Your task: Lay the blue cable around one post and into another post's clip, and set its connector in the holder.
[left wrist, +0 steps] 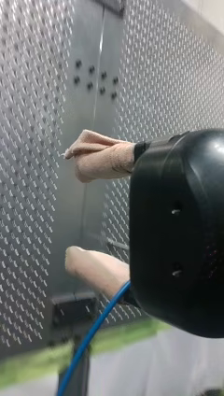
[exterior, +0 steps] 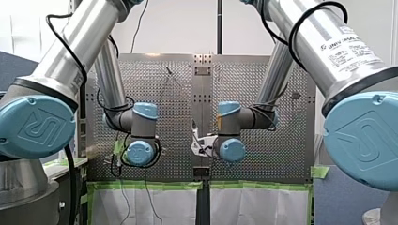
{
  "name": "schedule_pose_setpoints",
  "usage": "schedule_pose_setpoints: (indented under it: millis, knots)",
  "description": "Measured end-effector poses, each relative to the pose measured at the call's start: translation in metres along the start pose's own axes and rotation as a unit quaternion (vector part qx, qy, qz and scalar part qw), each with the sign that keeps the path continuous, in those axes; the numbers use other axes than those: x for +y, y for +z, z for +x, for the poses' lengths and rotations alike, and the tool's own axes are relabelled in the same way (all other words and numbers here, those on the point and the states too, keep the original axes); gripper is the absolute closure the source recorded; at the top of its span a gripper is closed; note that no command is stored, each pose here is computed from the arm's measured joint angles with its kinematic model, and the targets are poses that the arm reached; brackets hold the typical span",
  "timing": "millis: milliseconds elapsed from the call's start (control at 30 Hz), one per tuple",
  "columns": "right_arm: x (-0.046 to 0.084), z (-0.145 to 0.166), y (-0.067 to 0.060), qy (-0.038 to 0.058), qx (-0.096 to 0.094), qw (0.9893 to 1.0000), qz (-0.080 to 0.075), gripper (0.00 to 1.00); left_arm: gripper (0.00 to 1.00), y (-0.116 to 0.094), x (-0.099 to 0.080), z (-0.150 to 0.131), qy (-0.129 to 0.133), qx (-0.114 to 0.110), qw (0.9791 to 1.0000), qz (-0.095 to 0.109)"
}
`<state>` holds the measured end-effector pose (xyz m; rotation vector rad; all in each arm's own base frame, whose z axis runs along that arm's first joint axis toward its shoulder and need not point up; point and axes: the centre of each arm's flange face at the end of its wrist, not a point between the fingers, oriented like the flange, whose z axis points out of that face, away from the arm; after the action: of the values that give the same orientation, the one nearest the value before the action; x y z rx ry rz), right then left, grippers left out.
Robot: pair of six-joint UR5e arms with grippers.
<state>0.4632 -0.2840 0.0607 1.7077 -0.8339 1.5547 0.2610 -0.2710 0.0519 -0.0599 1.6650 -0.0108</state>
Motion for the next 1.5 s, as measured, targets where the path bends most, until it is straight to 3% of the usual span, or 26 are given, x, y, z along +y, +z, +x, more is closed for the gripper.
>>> schedule_pose_setpoints:
  millis: [133,267,567,700,800,967,1233,1500]
  knots:
    - [-0.003,-0.021,-0.006,0.0025,-0.033,0.9993,0.018,1.00,0.00,-0.014,-0.004,0.013,0.013,0.023,0.9996,0.013]
    - [-0.004,-0.030,-0.010,0.0007,-0.052,0.9983,0.026,1.00,0.00,-0.020,-0.006,0.017,0.018,0.031,0.9991,0.020]
    - [-0.004,-0.032,-0.011,-0.0002,-0.059,0.9979,0.027,1.00,0.00,-0.022,-0.006,0.018,0.021,0.035,0.9989,0.022]
    - [-0.001,-0.031,-0.014,-0.0006,-0.061,0.9978,0.024,1.00,0.00,-0.023,-0.008,0.016,0.022,0.036,0.9985,0.034]
    - [0.000,-0.024,-0.017,0.0061,-0.060,0.9979,0.021,1.00,0.00,-0.023,-0.012,0.010,0.026,0.034,0.9980,0.047]
    - [-0.001,-0.006,-0.015,0.0261,-0.049,0.9981,0.026,1.00,0.00,-0.018,-0.017,-0.006,0.027,0.027,0.9979,0.053]
    - [-0.004,0.039,0.005,0.0624,-0.022,0.9967,0.047,1.00,0.00,0.005,-0.030,-0.041,-0.012,0.003,0.9991,0.041]
    - [0.000,0.091,0.026,0.0734,0.009,0.9962,0.046,1.00,0.00,0.028,-0.044,-0.084,-0.061,-0.025,0.9971,0.038]
